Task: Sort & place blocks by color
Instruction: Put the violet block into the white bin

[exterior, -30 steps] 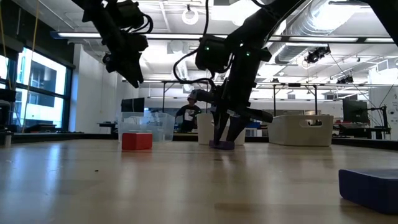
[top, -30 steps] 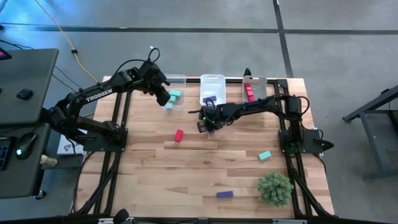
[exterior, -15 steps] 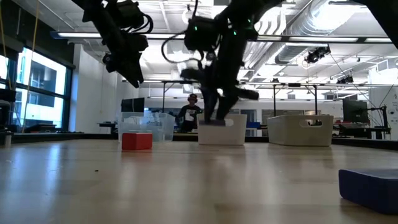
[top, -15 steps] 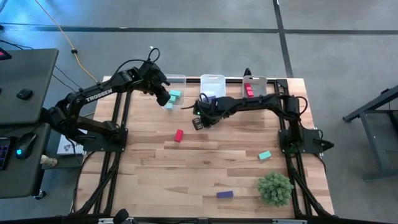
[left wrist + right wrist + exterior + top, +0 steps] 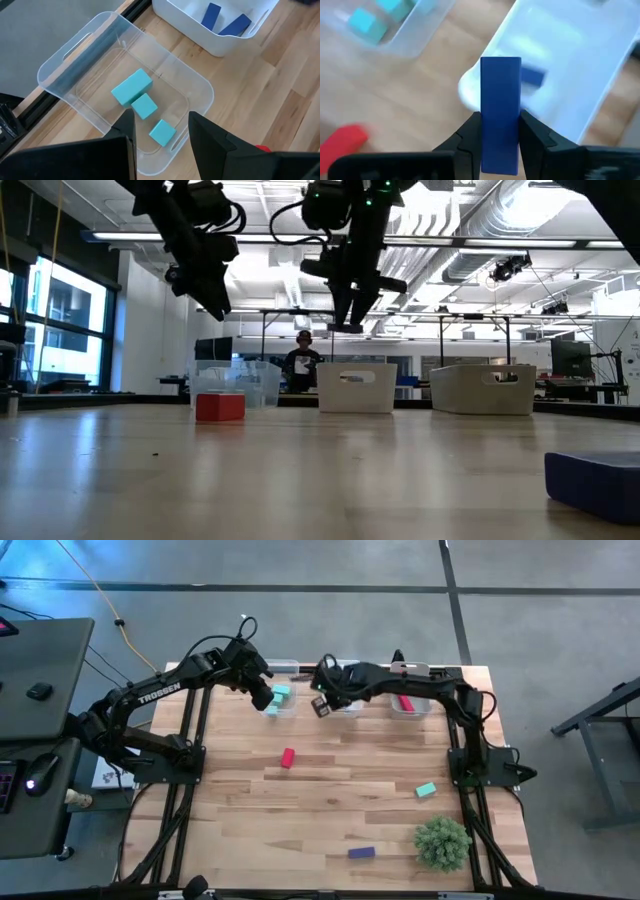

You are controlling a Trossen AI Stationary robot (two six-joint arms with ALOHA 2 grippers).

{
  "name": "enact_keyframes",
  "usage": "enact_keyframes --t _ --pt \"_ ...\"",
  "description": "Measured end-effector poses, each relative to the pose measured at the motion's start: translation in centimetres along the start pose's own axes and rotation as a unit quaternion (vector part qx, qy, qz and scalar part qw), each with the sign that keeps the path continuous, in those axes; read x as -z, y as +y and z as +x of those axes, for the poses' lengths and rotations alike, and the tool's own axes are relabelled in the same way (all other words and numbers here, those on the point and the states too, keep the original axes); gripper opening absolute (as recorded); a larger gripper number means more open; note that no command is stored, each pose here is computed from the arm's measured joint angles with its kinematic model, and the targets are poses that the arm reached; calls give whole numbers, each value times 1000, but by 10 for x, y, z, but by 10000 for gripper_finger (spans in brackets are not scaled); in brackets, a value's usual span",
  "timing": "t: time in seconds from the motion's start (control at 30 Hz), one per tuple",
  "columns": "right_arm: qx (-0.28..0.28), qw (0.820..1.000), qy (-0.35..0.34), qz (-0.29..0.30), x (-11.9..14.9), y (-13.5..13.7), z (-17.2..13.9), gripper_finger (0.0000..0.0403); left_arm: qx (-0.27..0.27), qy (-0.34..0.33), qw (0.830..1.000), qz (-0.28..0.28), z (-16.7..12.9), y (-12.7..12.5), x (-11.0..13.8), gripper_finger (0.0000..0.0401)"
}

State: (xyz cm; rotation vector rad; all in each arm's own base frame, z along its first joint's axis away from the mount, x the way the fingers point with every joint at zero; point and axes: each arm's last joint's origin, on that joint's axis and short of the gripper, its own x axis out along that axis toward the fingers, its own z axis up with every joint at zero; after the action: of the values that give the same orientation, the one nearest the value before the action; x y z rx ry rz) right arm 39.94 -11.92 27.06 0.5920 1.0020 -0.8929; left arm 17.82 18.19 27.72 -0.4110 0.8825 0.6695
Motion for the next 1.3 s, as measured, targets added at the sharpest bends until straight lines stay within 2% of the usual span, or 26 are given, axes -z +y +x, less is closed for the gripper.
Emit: enact_keyframes --t 0.27,0.53,0.93,1.3 --pt "32 999 -9 5 -36 -47 12 75 0 0 1000 0 0 0 0 99" --pt "-8 1000 21 -19 -58 -75 44 75 0 -2 1000 -17 0 0 0 99" --pt "-38 990 88 -107 -51 -73 87 76 13 0 992 -129 0 -2 0 99" --pt "-48 978 104 -176 -47 -73 96 76 32 8 984 -173 1 -18 0 99"
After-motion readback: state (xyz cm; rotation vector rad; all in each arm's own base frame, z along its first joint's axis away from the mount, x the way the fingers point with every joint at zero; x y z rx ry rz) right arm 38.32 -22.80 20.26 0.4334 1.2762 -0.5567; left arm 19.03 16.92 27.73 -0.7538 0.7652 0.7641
